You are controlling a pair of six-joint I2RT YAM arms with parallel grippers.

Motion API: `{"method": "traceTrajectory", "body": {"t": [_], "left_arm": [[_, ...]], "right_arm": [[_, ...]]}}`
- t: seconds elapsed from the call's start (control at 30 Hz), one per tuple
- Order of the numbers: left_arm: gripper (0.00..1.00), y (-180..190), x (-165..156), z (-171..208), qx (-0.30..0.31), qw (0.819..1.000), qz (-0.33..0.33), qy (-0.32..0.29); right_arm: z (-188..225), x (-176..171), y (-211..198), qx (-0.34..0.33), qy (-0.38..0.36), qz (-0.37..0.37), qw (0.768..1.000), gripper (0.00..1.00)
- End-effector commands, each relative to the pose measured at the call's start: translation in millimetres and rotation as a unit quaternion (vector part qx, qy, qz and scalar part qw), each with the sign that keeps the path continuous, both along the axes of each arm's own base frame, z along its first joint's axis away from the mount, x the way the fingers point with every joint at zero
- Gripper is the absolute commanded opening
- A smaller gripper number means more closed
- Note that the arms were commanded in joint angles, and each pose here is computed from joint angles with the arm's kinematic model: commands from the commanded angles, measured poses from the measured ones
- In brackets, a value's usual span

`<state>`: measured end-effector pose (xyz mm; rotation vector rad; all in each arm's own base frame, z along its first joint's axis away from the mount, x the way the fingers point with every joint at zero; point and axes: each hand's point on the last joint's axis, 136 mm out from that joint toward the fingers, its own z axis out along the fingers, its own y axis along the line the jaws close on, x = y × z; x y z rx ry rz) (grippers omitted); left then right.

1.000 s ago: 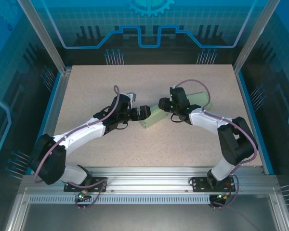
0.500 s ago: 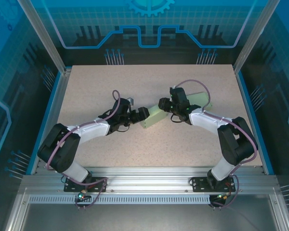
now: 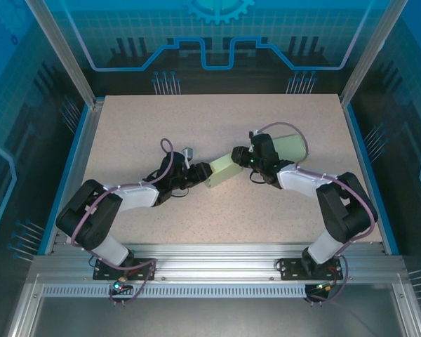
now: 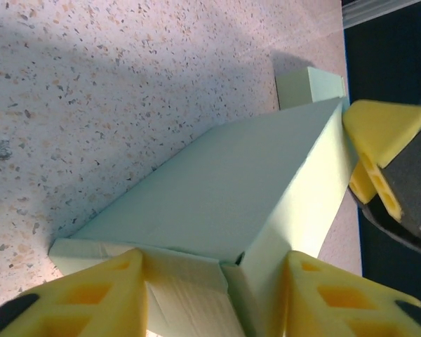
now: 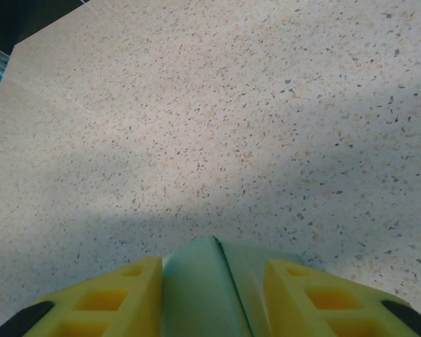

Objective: Fold the paper box

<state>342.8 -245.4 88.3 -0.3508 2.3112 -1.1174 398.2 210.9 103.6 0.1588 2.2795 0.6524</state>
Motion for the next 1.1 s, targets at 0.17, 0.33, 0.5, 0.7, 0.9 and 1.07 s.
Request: {"method": "traceTrajectory", "body": {"t": [0.17,0.33,0.5,0.7,0.9,1.07], "left_arm": [[0.23,29.4,-48.0,-88.3,0.085,0.987,0.0,0.133],[0.24,22.3,-39.9,-75.5,0.068,0.994,-0.012,0.085],[0.28,7.4,-43.0,-62.8,0.071,0.996,-0.055,0.014],[0.32,-6.7,-66.5,-58.0,0.066,0.991,-0.108,-0.041],[0.42,-3.4,-83.7,-59.9,0.095,0.985,-0.131,-0.06],[0.44,-4.8,-84.5,-54.7,0.09,0.984,-0.134,-0.07]], "right_arm": [[-101.3,-77.1,-10.1,0.007,0.186,0.051,0.981,0.21],[-109.3,-86.6,-7.4,0.02,0.175,0.066,0.982,0.21],[-113.0,-97.0,-15.4,0.004,0.158,0.062,0.985,0.22],[-109.2,-109.5,-23.3,-0.006,0.153,0.057,0.987,0.27],[-98.3,-126.3,-32.7,-0.037,0.15,0.052,0.987,0.3],[-87.0,-133.9,-35.6,-0.052,0.143,0.051,0.987,0.35]]}}
